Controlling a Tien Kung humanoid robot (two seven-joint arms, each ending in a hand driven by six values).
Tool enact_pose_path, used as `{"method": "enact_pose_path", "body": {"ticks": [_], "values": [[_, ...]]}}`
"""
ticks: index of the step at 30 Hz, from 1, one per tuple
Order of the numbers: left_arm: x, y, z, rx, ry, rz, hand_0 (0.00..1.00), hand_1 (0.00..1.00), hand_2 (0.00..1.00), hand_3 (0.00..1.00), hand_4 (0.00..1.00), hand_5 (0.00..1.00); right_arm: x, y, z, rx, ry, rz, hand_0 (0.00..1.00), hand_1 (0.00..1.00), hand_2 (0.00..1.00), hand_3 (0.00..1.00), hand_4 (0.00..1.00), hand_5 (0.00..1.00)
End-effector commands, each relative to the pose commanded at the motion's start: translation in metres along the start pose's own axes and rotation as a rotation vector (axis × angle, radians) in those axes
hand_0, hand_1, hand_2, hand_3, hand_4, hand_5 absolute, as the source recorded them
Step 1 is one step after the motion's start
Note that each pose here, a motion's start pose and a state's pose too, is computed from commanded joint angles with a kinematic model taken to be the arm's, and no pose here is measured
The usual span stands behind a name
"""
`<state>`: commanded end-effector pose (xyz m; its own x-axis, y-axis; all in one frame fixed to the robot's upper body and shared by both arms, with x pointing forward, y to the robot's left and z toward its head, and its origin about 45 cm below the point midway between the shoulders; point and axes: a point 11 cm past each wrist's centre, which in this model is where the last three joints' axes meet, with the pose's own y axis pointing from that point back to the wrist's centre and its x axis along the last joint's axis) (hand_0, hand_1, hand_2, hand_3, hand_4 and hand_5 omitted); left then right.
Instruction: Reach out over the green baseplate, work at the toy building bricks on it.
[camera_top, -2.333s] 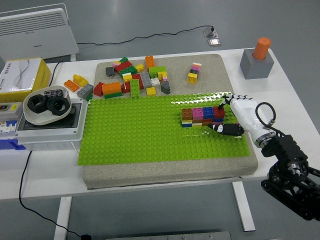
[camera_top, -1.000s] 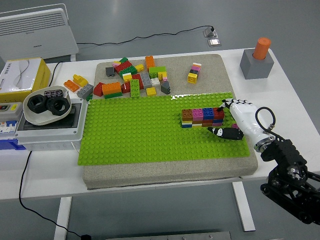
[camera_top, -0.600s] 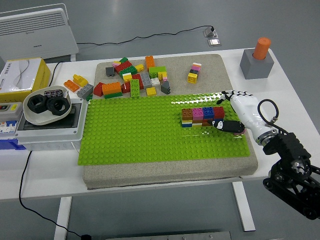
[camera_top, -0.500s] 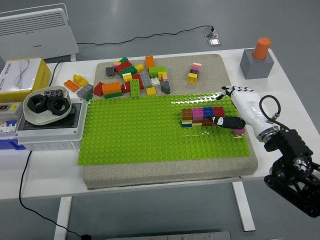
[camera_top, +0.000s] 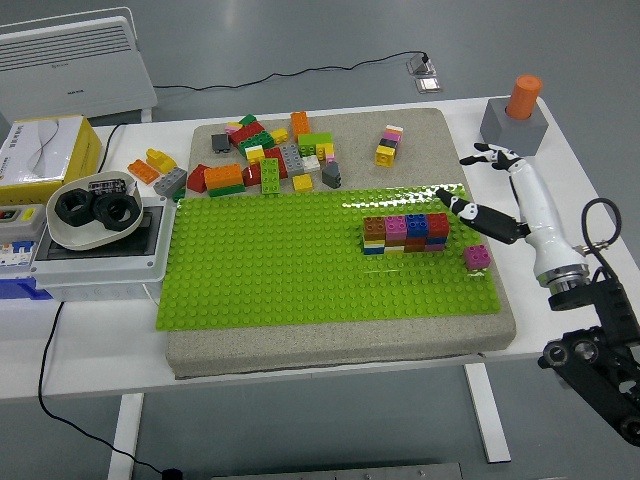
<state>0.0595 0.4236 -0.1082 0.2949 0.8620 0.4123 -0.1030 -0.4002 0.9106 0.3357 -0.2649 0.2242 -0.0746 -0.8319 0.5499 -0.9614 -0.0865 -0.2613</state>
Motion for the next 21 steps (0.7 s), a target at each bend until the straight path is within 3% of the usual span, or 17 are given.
{"method": "enact_pose_path", "body": {"ticks": [5, 6, 7, 17, 18, 21], "values": [[0.003, 0.0, 0.004, -0.013, -0.007, 0.008, 0.686, 0.344, 0.521, 0.53, 0.742, 0.804, 0.053, -0.012, -0.007, 0.087, -0.127, 0.148, 0.606, 0.56, 0.643, 0.563, 0.88, 0.501], [0.003, 0.0, 0.005, -0.013, -0.01, 0.008, 0.686, 0.345, 0.531, 0.544, 0.729, 0.777, 0.058, -0.012, -0.006, 0.093, -0.146, 0.167, 0.576, 0.461, 0.594, 0.527, 0.851, 0.495], [0.005, 0.0, 0.007, -0.014, -0.019, 0.007, 0.686, 0.345, 0.531, 0.544, 0.729, 0.777, 0.065, -0.013, -0.004, 0.097, -0.176, 0.196, 0.576, 0.461, 0.594, 0.527, 0.851, 0.495], [0.015, 0.001, 0.019, -0.025, -0.068, 0.015, 0.686, 0.354, 0.534, 0.542, 0.724, 0.769, 0.079, -0.005, 0.028, 0.033, -0.463, 0.352, 0.537, 0.441, 0.597, 0.552, 0.845, 0.502], [0.016, 0.001, 0.02, -0.028, -0.066, 0.017, 0.685, 0.354, 0.534, 0.546, 0.72, 0.773, 0.082, -0.005, 0.029, 0.024, -0.489, 0.367, 0.52, 0.421, 0.598, 0.615, 0.865, 0.498], [0.016, 0.001, 0.022, -0.037, -0.067, 0.019, 0.685, 0.354, 0.534, 0.546, 0.72, 0.773, 0.088, -0.007, 0.034, -0.005, -0.579, 0.413, 0.52, 0.421, 0.598, 0.615, 0.865, 0.498]]}}
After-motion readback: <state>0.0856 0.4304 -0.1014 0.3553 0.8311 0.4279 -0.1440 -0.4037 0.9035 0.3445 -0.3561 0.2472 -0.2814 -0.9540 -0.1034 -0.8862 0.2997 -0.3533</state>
